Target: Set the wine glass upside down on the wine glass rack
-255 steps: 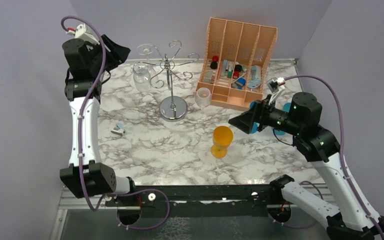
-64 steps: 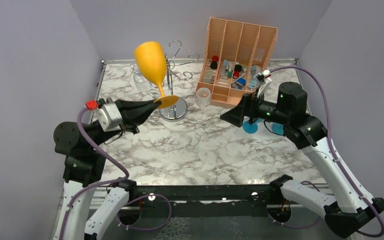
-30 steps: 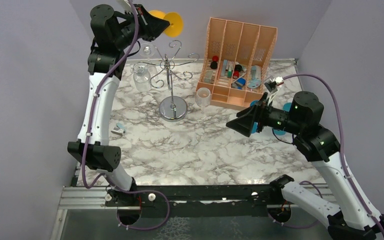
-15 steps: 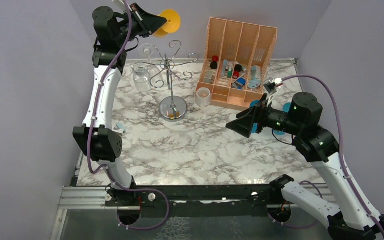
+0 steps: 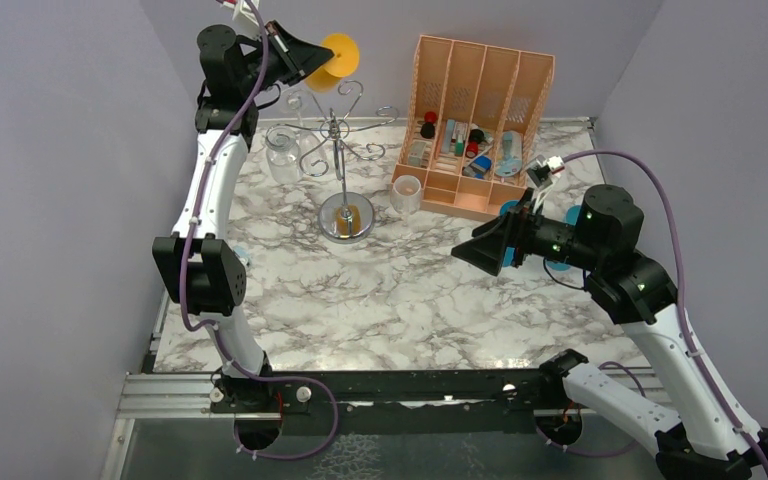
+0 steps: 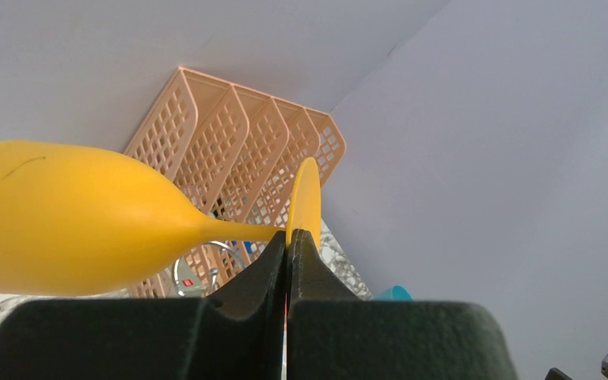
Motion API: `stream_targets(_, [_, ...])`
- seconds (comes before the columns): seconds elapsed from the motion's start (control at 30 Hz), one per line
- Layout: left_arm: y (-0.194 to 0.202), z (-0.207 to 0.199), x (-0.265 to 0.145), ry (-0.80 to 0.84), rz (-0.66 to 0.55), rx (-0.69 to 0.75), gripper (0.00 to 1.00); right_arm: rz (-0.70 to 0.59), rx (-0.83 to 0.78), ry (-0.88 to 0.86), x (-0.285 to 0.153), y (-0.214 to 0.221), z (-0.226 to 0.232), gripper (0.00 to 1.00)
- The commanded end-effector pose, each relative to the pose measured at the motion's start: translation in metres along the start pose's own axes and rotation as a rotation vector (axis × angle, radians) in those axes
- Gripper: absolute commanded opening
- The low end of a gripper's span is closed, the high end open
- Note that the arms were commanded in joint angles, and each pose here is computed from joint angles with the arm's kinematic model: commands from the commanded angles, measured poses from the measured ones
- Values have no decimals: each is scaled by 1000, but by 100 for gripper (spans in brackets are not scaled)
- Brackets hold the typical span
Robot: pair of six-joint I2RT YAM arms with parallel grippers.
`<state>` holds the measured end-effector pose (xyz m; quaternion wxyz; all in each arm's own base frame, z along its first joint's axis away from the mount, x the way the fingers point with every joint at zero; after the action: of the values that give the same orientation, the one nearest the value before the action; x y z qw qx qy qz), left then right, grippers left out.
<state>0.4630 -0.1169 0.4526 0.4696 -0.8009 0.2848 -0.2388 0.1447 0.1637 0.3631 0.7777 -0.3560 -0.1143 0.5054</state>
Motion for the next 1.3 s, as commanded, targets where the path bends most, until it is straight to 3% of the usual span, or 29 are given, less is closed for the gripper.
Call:
stream_targets(0.0, [3,4,-6,3,-3,-11,0,-5,-12,-31,0,-1,5,100])
stream_targets(1.27, [24,4,-23,1,61,-121,4,-5,-1,-37,-4,4,5,100])
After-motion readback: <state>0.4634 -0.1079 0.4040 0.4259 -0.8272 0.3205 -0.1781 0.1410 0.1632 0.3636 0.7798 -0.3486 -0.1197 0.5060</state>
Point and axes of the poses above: each gripper's point midway between its finger pads, its own x axis out along the fingers, its own z axis along the line the jaws close on, y = z × x, the point moved 6 cm from there along -x, back along the fingers, and after that the axes turned 14 degrees about x, right-handed, at the moved point
